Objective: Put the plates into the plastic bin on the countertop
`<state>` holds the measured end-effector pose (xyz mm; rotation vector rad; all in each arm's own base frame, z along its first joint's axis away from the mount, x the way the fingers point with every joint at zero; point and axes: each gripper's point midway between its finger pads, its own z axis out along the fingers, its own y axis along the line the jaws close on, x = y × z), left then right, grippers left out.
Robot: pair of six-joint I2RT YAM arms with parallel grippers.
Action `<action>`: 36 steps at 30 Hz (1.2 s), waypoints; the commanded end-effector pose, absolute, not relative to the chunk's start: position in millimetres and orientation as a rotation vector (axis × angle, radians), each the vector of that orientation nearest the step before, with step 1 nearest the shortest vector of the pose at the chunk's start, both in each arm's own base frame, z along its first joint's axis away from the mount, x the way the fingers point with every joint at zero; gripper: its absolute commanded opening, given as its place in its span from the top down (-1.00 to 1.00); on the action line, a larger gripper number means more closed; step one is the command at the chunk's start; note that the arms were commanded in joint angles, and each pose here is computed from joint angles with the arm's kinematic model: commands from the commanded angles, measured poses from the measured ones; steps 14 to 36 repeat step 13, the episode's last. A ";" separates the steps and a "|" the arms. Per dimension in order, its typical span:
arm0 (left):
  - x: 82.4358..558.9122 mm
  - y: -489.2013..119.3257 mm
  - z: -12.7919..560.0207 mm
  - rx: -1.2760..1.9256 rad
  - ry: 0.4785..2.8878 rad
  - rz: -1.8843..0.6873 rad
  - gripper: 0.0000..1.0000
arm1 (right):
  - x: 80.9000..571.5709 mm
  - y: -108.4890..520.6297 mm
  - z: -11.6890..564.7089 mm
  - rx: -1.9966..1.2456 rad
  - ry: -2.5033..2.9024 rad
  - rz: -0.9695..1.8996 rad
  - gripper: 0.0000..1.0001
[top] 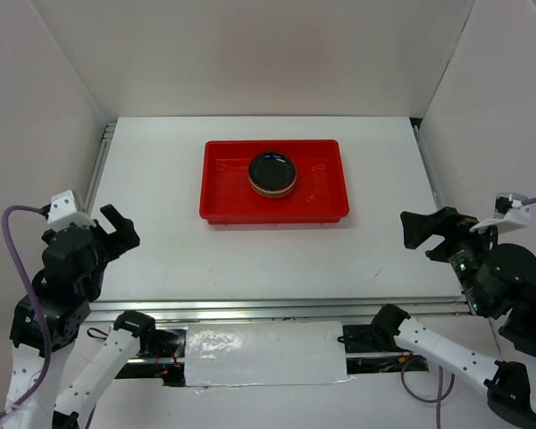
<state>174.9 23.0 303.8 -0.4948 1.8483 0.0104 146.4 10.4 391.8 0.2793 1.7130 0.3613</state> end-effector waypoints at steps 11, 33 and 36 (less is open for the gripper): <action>183.9 23.2 286.7 -0.504 1.907 0.058 -0.99 | 147.9 0.8 380.4 0.347 1.727 0.328 -1.00; 184.9 23.5 286.0 -0.505 1.912 0.065 -0.99 | 148.3 0.5 381.1 0.349 1.725 0.326 -1.00; 184.9 23.5 286.0 -0.505 1.912 0.065 -0.99 | 148.3 0.5 381.1 0.349 1.725 0.326 -1.00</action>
